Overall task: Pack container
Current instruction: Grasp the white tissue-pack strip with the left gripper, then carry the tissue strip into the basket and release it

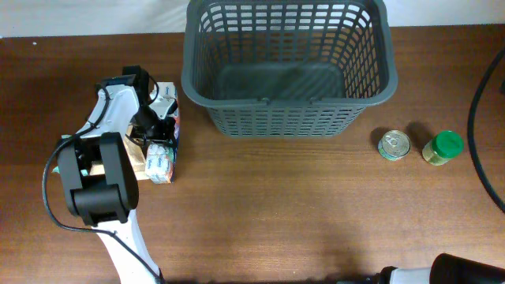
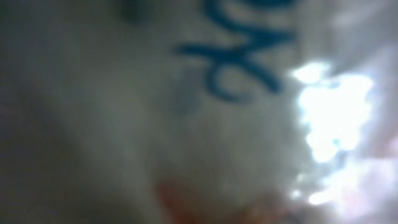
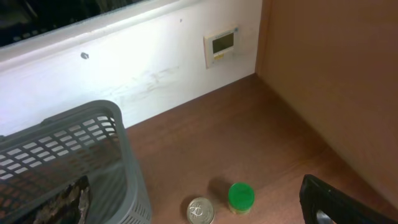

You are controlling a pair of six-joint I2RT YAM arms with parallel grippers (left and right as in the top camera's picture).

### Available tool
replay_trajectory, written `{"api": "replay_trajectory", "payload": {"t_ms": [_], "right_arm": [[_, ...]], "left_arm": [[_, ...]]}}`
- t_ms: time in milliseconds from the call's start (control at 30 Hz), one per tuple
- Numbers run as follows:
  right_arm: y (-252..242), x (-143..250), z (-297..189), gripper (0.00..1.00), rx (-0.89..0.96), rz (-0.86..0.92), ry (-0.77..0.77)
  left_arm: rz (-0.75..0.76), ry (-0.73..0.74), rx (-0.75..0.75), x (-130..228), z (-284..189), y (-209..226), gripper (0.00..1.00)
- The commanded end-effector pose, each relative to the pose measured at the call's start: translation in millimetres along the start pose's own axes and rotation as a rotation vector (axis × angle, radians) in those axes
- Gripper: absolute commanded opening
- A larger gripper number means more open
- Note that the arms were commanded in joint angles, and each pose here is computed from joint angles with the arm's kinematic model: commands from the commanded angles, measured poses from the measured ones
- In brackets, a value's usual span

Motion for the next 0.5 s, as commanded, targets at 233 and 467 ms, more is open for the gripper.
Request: {"api": "replay_trajectory", "payload": {"t_ms": [233, 467], "right_arm": [[-3, 2, 26, 0.99, 0.029, 0.008, 0.049], [-2, 4, 40, 0.99, 0.032, 0.005, 0.079]], "left_arm": [[-0.023, -0.076, 0.017, -22, -89, -17, 0.02], [0.101, -0.663, -0.097, -64, -300, -46, 0.02]]}}
Point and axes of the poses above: each gripper's point midway between its finger pads, its own z axis out along the fingers, its own y axis along the line the jaws close on, x = y × z, the point moved 1 cm from there along -z, back along the fingers, and after that the axes turned 5 degrees about -z, right-handed, at the moved point
